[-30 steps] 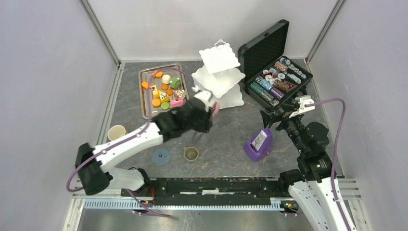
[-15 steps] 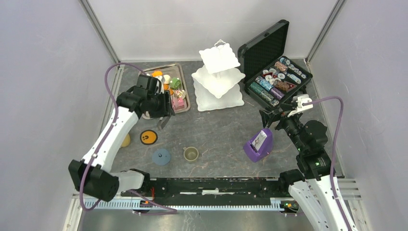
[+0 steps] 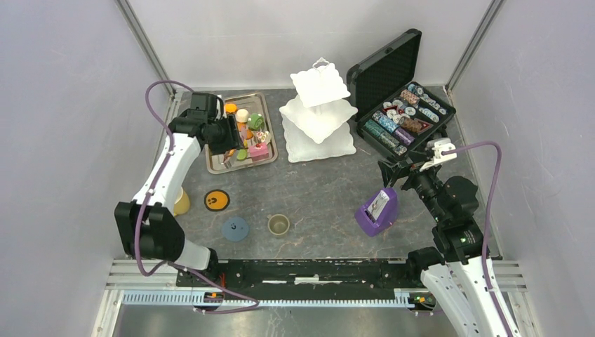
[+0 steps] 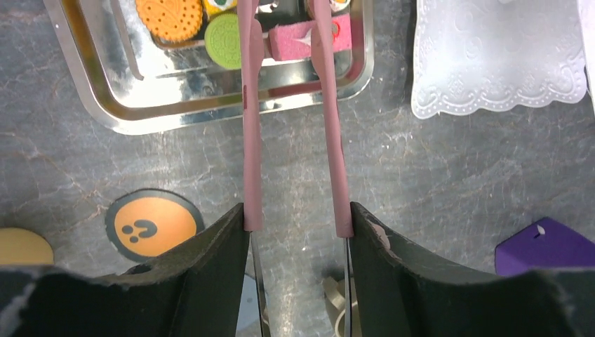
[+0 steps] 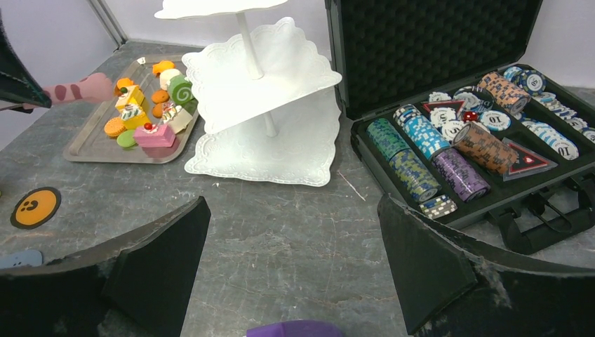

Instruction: Serve the afternoon tea

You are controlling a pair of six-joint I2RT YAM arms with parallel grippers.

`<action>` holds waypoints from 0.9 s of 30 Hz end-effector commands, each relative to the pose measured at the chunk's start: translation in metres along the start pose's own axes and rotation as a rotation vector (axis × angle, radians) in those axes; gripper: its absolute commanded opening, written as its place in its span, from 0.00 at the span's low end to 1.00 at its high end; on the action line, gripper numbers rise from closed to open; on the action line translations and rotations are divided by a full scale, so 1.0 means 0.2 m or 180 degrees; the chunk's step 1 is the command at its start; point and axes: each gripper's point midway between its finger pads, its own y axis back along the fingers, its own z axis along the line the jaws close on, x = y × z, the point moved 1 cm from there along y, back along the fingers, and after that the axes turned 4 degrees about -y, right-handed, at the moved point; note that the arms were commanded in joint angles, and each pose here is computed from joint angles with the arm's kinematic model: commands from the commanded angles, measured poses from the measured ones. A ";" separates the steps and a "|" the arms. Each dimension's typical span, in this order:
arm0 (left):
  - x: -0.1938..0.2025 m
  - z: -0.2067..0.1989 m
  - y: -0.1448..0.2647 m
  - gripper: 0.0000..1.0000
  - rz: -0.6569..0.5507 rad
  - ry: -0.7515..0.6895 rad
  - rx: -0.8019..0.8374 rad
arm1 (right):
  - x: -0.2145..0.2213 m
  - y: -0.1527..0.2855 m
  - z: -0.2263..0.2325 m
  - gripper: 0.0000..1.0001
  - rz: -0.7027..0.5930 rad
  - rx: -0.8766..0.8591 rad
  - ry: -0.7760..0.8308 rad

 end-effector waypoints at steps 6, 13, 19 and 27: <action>-0.20 0.01 -0.13 0.63 -0.0251 0.0077 -0.0086 | -0.08 0.01 0.02 0.98 -0.0134 -0.0044 0.0024; -0.19 0.06 -0.22 0.63 -0.0222 0.0126 -0.0256 | -0.07 -0.01 0.02 0.98 -0.0112 -0.0039 0.0006; -0.19 0.11 -0.26 0.64 -0.0207 0.0136 -0.0393 | -0.07 -0.02 0.03 0.98 -0.0102 -0.0083 -0.0021; -0.15 0.13 -0.29 0.67 -0.0193 0.0188 -0.0434 | -0.06 -0.03 0.04 0.98 -0.0098 -0.0108 -0.0034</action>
